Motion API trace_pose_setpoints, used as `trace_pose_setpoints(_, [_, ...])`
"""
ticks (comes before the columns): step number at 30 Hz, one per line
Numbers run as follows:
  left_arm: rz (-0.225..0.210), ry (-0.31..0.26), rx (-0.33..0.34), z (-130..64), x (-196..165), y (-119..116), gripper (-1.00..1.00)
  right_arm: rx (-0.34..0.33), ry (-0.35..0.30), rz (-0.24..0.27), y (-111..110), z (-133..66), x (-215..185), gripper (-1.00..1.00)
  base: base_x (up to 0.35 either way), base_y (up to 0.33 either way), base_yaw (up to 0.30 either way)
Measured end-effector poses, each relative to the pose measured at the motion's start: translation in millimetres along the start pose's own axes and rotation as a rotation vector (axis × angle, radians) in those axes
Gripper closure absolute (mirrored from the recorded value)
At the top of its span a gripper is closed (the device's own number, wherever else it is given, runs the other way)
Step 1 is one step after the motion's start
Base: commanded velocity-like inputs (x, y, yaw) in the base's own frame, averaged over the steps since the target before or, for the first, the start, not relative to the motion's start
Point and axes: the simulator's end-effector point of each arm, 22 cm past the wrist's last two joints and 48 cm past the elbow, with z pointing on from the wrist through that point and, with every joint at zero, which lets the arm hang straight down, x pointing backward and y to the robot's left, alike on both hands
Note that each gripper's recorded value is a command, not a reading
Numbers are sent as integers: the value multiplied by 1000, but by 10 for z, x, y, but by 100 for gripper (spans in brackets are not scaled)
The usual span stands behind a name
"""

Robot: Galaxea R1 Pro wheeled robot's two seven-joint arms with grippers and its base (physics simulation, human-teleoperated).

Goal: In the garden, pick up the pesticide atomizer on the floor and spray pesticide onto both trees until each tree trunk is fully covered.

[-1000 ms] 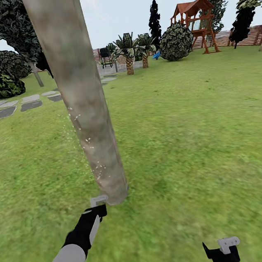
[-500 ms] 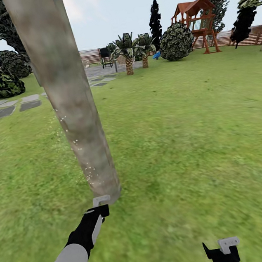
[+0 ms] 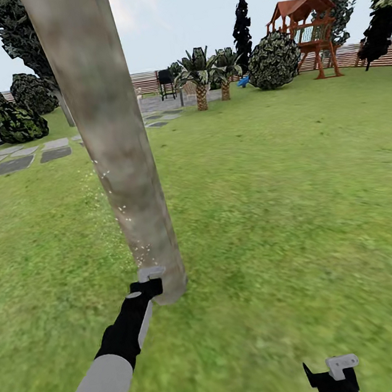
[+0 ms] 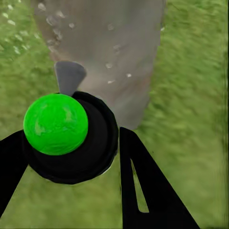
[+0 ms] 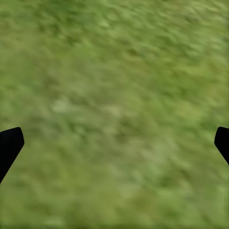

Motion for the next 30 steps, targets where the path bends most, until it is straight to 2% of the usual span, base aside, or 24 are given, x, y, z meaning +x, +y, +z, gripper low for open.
trace_pose_setpoints(2, [25,-29,15,-45,-169,-114,100,0,0,0,0,0,-1,-100,0,0,0])
trace_pose_setpoints(5, [15,-55,-8,-126,-431,30,100,0,0,0,1,1,-2,-100,0,0,0])
trace_pose_setpoints(6, [1,-66,-21,-144,-499,115,100,0,0,0,1,1,-1,-100,0,0,0])
trace_pose_setpoints(9, [-67,-74,-86,-156,-546,567,100,0,0,0,1,1,-1,-100,0,0,0])
trace_pose_setpoints(12, [-75,-80,-120,-163,-561,827,100,0,0,0,1,1,0,-100,0,0,0])
trace_pose_setpoints(15, [-79,-82,-109,-167,-590,752,100,0,0,0,0,0,0,-100,0,0,0])
trace_pose_setpoints(17, [-85,-48,-82,-167,-557,589,100,0,0,0,0,0,0,-100,0,0,0])
trace_pose_setpoints(19, [-56,-48,-59,-177,-583,436,100,0,0,0,0,0,0,-100,0,0,0])
trace_pose_setpoints(21, [-12,-80,-37,-244,-745,281,100,0,0,0,1,0,0,-100,0,0,0])
trace_pose_setpoints(22, [1,-97,-38,-327,-878,280,100,0,0,0,1,0,-1,-100,0,0,0])
trace_pose_setpoints(24, [-1,-113,-48,-430,-1043,359,100,0,0,0,1,0,0,-100,0,0,0])
trace_pose_setpoints(26, [-7,-124,-54,-465,-1108,427,100,0,0,0,1,0,0,-100,0,0,0])
trace_pose_setpoints(28, [-35,-120,-85,-463,-1103,657,100,0,0,0,1,1,0,-100,0,0,0])
trace_pose_setpoints(30, [-40,-120,-82,-464,-1102,654,100,0,0,0,1,0,0,-100,0,0,0])
